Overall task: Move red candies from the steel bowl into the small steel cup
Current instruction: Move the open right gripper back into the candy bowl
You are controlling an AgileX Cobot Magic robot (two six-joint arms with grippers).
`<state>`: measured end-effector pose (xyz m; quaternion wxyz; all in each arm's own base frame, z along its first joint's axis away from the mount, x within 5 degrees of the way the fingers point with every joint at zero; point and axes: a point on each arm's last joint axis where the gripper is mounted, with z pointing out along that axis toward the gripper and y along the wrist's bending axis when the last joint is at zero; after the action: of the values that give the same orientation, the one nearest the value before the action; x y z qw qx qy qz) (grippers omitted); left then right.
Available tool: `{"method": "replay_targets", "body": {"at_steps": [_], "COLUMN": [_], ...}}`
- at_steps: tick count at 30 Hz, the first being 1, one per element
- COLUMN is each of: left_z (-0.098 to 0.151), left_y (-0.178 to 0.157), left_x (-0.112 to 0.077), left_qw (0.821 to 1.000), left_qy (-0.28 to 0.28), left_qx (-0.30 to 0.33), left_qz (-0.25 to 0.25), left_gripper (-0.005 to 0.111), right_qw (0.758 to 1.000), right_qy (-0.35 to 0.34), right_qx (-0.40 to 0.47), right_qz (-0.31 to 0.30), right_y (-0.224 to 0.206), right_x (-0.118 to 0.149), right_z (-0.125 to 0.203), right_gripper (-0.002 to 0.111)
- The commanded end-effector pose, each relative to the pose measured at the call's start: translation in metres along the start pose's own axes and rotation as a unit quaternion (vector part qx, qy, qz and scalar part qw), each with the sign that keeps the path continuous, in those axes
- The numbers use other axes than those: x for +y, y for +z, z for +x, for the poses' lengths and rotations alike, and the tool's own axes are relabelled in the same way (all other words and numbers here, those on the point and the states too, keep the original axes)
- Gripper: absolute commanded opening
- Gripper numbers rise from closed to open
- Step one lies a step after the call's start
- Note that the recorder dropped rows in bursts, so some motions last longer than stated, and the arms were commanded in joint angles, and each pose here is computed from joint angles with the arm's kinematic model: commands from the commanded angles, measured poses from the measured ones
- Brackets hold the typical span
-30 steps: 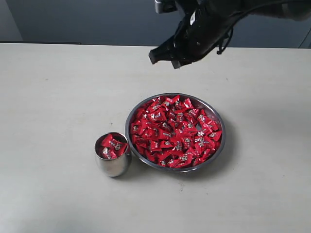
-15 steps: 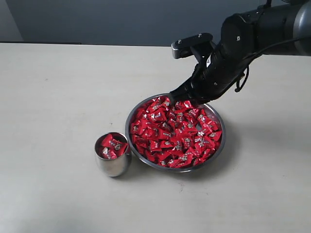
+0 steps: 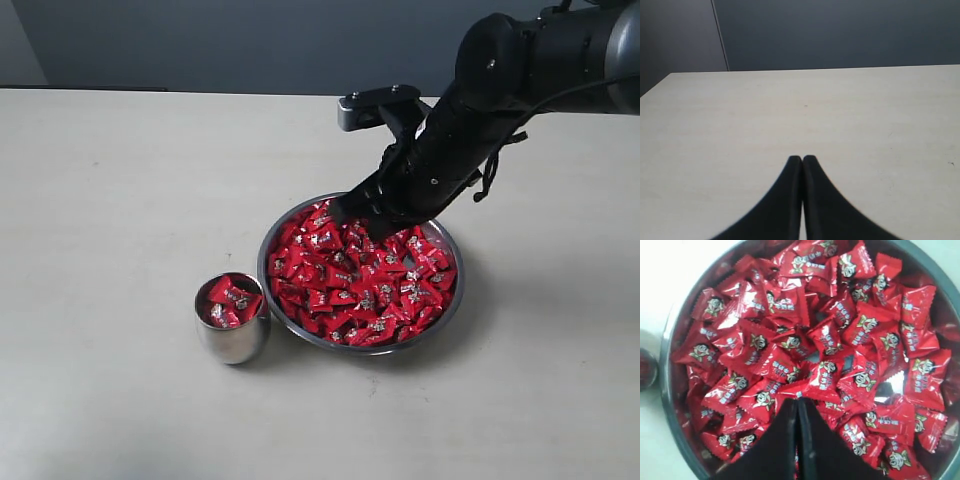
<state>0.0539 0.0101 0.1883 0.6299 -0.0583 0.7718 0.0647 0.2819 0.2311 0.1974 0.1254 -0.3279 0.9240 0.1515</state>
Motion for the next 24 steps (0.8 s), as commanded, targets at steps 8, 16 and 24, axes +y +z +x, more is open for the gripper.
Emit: {"method": "replay_targets", "body": {"at_steps": [8, 16, 24], "left_z": [0.001, 0.001, 0.001], "left_y": [0.000, 0.000, 0.000], "left_x": [0.000, 0.000, 0.000], "left_qw": [1.000, 1.000, 1.000], "left_qy": [-0.001, -0.001, -0.001], "left_qx": [-0.001, -0.001, -0.001], "left_qz": [-0.001, -0.001, -0.001], "left_gripper": [0.000, 0.000, 0.000], "right_qw": [0.999, 0.999, 0.997], "right_qy": [-0.047, -0.052, -0.078], "right_qx": [0.004, 0.007, -0.006], "right_qz": [0.004, 0.008, 0.009], "right_y": [0.016, 0.026, 0.026], "right_x": [0.005, 0.002, 0.002], "right_z": [0.000, -0.009, -0.021], "right_gripper": [-0.001, -0.001, -0.001]}}
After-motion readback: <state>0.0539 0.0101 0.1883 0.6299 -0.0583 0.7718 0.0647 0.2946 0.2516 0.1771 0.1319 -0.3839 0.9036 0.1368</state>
